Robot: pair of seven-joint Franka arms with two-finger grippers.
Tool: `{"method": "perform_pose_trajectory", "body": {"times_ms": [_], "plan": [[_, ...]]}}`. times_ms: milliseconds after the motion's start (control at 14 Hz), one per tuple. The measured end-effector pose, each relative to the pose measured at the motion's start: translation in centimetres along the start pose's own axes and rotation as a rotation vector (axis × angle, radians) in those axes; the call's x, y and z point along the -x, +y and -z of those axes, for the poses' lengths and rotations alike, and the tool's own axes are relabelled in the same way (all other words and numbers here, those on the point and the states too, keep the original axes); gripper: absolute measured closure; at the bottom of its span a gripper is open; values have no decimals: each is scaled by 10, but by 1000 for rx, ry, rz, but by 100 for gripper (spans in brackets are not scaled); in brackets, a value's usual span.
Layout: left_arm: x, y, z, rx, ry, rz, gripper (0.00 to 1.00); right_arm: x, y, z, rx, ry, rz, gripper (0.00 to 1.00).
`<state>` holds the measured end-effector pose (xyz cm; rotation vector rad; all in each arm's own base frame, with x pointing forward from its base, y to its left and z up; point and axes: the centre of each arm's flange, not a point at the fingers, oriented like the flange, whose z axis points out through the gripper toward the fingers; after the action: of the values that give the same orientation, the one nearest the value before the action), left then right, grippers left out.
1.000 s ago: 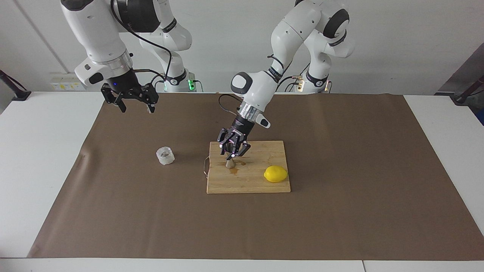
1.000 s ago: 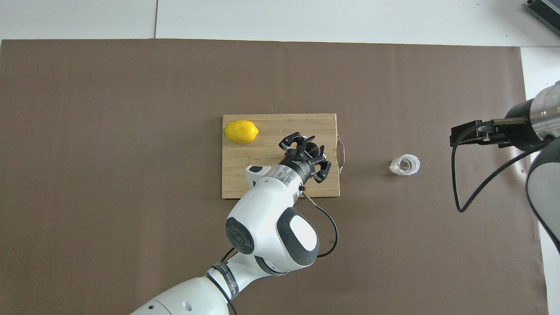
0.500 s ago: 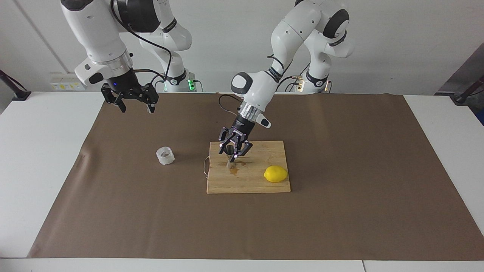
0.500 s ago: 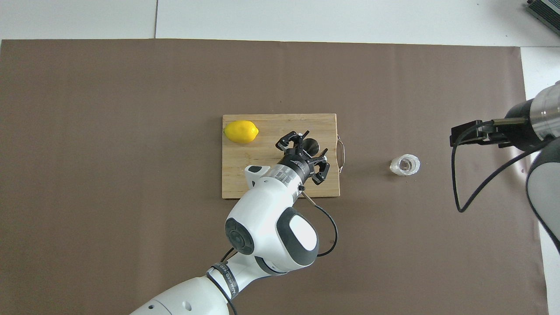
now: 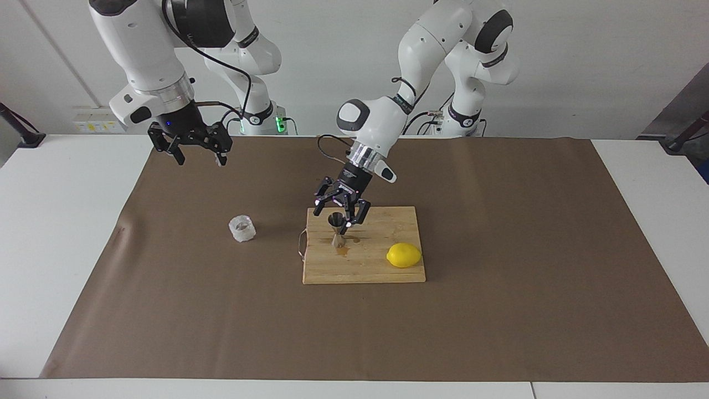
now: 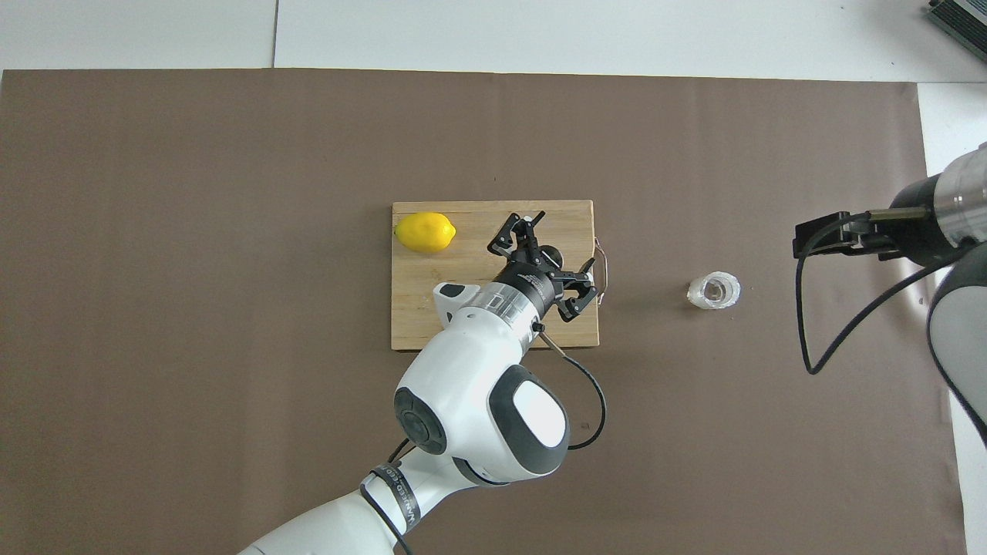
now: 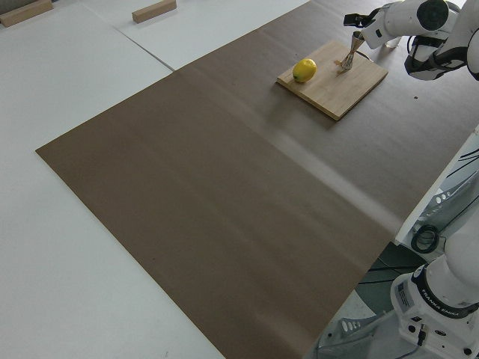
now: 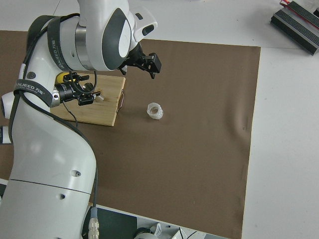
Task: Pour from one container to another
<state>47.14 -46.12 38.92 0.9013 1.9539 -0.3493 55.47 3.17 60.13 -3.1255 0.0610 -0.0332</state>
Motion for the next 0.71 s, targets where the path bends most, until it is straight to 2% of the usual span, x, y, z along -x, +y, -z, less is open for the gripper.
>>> {"method": "perform_pose_trajectory", "body": {"times_ms": [214, 500, 714], "plan": [[21, 22, 17, 23, -38, 21, 0, 0, 0, 0, 0, 0, 0, 0], [34, 90, 25, -32, -51, 42, 0, 0, 0, 0, 0, 0, 0, 0], [48, 129, 34, -73, -57, -53, 0, 0, 0, 0, 0, 0, 0, 0]]}}
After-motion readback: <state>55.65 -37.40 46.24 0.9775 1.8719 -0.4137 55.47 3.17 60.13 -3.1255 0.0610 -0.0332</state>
